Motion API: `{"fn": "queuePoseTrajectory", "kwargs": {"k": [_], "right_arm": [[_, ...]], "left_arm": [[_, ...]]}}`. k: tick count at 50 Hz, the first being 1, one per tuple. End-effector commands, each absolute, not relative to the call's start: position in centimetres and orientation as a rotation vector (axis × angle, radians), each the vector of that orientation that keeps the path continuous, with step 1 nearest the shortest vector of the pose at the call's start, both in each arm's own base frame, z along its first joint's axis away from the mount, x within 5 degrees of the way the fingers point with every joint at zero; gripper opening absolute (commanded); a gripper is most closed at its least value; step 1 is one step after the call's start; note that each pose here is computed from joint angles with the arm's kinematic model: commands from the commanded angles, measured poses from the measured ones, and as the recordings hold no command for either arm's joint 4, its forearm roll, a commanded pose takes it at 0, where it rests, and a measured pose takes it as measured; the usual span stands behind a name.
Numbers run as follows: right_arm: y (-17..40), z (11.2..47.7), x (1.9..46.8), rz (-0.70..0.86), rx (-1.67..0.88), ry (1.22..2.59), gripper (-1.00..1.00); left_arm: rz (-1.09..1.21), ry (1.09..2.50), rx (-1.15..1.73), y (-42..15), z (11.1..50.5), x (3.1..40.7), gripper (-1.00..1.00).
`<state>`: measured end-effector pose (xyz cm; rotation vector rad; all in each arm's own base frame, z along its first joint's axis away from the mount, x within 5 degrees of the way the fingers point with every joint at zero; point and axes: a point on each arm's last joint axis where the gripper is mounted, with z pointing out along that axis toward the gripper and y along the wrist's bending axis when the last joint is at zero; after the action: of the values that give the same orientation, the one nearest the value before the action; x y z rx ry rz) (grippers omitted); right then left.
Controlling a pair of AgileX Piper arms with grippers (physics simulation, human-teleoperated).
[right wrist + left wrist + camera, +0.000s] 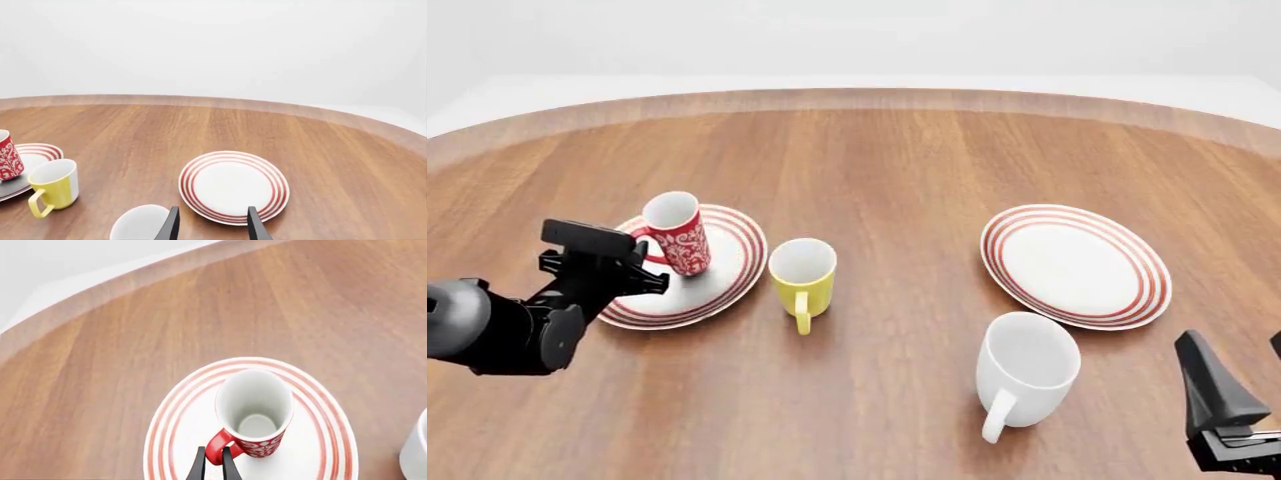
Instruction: Put the red mug on the left plate.
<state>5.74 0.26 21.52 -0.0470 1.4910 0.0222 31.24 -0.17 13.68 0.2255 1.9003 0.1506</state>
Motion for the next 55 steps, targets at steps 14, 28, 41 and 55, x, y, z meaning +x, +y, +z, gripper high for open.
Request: {"fn": "queuePoseTrajectory", "kwargs": {"k": [14,28,41,55], "right_arm": [[0.26,21.41,5.72,0.022,-0.047,1.491,1.00],[0.26,21.46,5.79,0.023,-0.046,1.490,1.00],[0.26,21.44,5.73,0.022,-0.047,1.490,1.00],[0.26,21.50,5.71,0.022,-0.046,1.490,1.00]], "left_arm": [[0.160,1.906,0.224,0.06,13.34,31.44,-1.00],[0.160,1.914,0.224,0.08,13.26,31.58,-1.00],[0.154,1.919,0.219,0.05,13.17,31.55,1.00],[0.156,1.921,0.212,0.22,13.26,31.59,1.00]]}}
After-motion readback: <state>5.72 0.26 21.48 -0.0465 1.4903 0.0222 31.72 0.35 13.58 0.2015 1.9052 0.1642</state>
